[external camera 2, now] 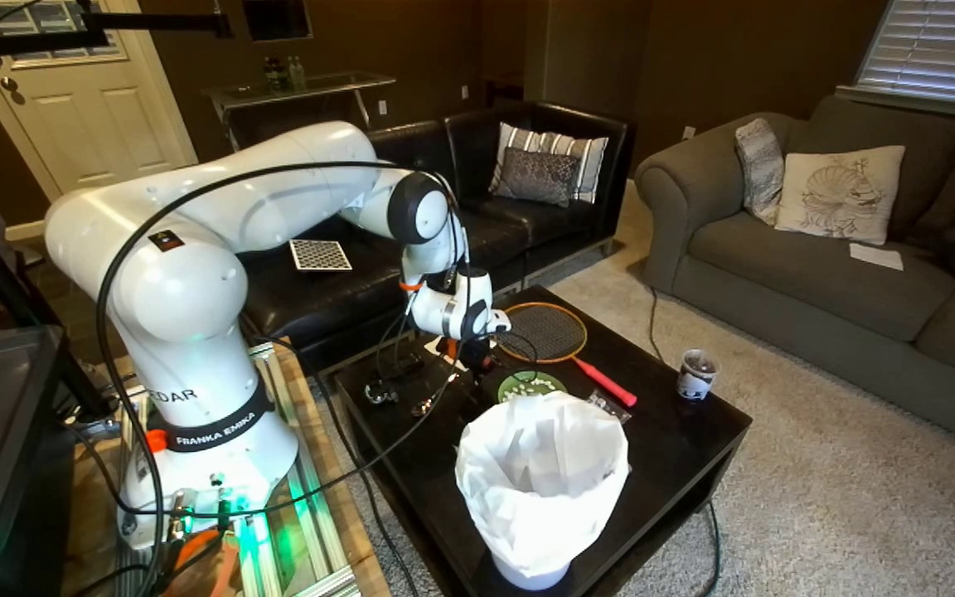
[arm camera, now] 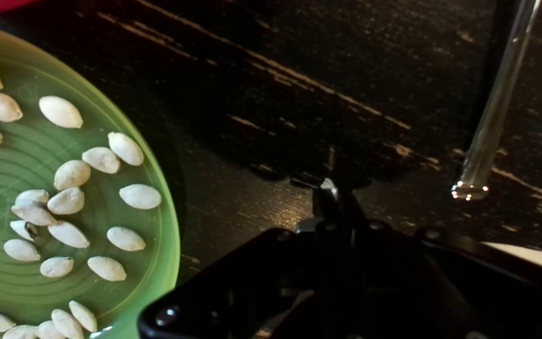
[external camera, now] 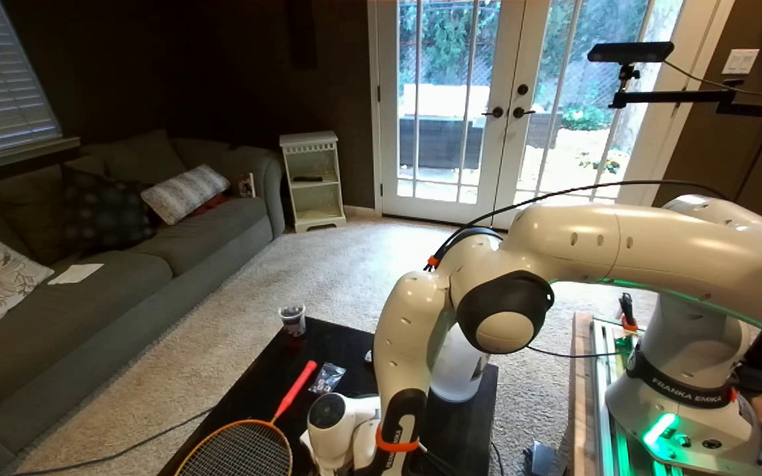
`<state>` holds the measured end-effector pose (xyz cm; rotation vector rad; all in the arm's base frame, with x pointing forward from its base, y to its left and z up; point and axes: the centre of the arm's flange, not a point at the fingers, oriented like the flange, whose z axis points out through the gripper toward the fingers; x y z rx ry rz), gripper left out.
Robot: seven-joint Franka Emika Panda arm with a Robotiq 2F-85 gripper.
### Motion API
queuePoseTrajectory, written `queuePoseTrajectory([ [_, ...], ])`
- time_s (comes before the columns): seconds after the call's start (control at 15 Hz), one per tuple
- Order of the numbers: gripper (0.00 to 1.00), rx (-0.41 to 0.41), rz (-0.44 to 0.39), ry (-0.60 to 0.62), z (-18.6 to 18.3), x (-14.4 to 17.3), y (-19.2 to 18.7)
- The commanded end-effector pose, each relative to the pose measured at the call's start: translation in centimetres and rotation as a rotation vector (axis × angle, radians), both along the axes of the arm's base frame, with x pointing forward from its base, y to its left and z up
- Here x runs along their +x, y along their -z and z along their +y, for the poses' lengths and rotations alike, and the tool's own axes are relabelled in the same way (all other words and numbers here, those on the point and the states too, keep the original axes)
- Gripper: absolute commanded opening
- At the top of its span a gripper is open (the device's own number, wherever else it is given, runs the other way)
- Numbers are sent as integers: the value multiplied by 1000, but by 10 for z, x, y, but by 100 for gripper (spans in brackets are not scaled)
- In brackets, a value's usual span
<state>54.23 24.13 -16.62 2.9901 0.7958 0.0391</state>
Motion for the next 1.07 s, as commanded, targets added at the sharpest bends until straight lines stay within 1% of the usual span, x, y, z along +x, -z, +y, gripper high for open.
queuePoseTrajectory([
  [0.0,1,0,31,16,5,-12,-16],
  [0.2,1,7,47,20,6,-26,-26],
  [0.6,1,3,78,49,5,-64,-48],
  [1.0,1,32,131,67,5,-101,-48],
])
